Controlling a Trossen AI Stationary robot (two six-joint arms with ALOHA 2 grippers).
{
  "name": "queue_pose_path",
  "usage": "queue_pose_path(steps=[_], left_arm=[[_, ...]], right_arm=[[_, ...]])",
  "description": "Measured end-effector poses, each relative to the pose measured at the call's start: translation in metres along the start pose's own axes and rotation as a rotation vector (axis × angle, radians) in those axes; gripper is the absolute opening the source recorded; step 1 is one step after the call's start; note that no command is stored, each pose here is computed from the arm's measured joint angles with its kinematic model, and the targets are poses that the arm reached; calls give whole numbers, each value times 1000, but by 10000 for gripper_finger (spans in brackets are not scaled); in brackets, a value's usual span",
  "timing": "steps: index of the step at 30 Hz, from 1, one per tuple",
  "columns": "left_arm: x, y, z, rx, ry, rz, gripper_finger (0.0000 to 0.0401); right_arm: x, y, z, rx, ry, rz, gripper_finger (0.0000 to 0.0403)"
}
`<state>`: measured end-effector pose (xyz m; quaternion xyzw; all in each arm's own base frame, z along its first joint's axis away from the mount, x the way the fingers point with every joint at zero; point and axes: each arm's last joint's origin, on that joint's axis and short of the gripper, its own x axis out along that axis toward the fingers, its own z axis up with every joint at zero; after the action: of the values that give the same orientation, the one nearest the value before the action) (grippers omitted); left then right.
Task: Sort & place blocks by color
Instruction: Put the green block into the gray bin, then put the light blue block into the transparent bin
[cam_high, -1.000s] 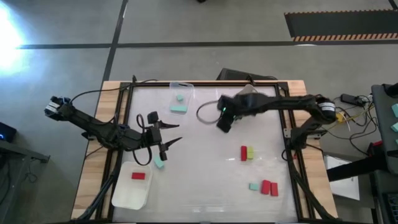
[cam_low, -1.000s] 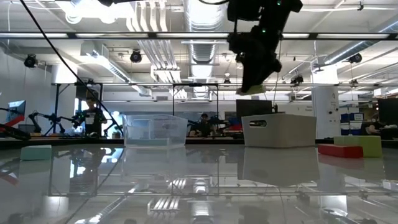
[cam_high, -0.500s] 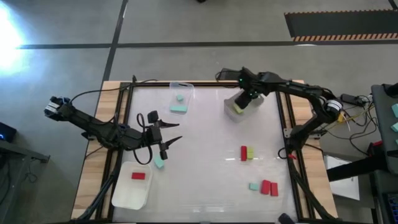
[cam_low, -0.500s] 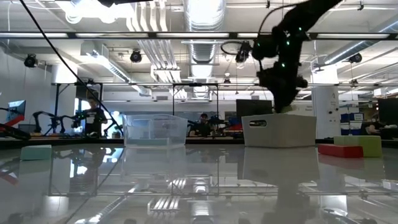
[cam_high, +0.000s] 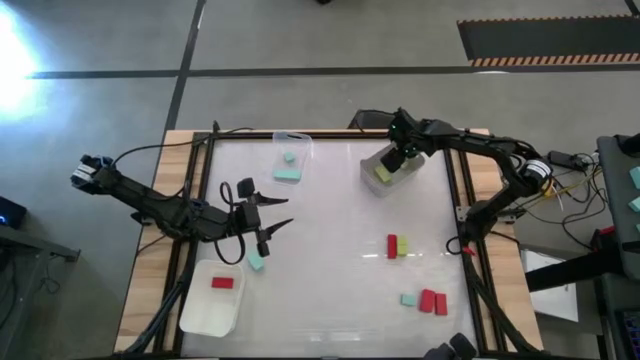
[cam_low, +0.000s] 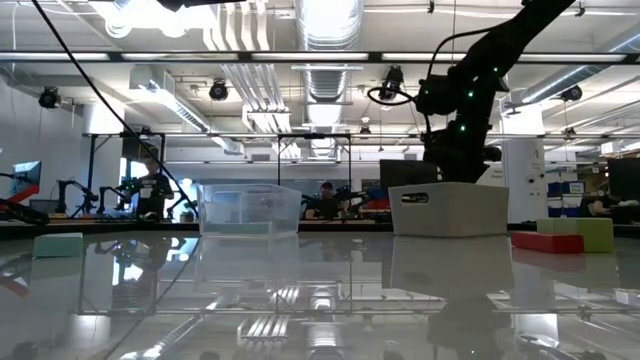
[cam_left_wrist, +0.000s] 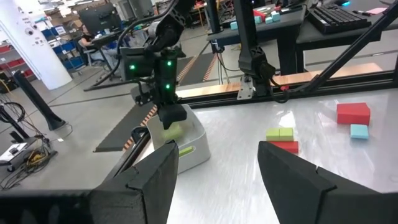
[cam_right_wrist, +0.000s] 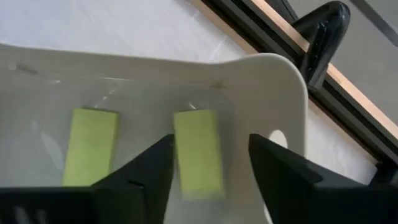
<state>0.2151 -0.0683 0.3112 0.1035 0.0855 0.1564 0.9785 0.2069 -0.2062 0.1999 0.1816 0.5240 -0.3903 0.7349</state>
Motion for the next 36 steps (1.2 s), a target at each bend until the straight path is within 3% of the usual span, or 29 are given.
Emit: queue_pose_path(steps=[6,16,22,29,36], left_arm=[[0,1,0,-5,3,27,205],[5,-2,-6,-119,33,80,205],[19,0,-26,-218,168,162,205],[31,8,-54,-395,443,69,190],[44,-1,-76,-298,981,-64,118]], right_arm=[[-7,0,5,9,-18,3,221],[-51,23,8,5,-158,62,179],[-85,46,-5,-23,-256,143,156],[-115,74,-24,-95,-329,247,134],[-130,99,-39,-179,-361,319,119]])
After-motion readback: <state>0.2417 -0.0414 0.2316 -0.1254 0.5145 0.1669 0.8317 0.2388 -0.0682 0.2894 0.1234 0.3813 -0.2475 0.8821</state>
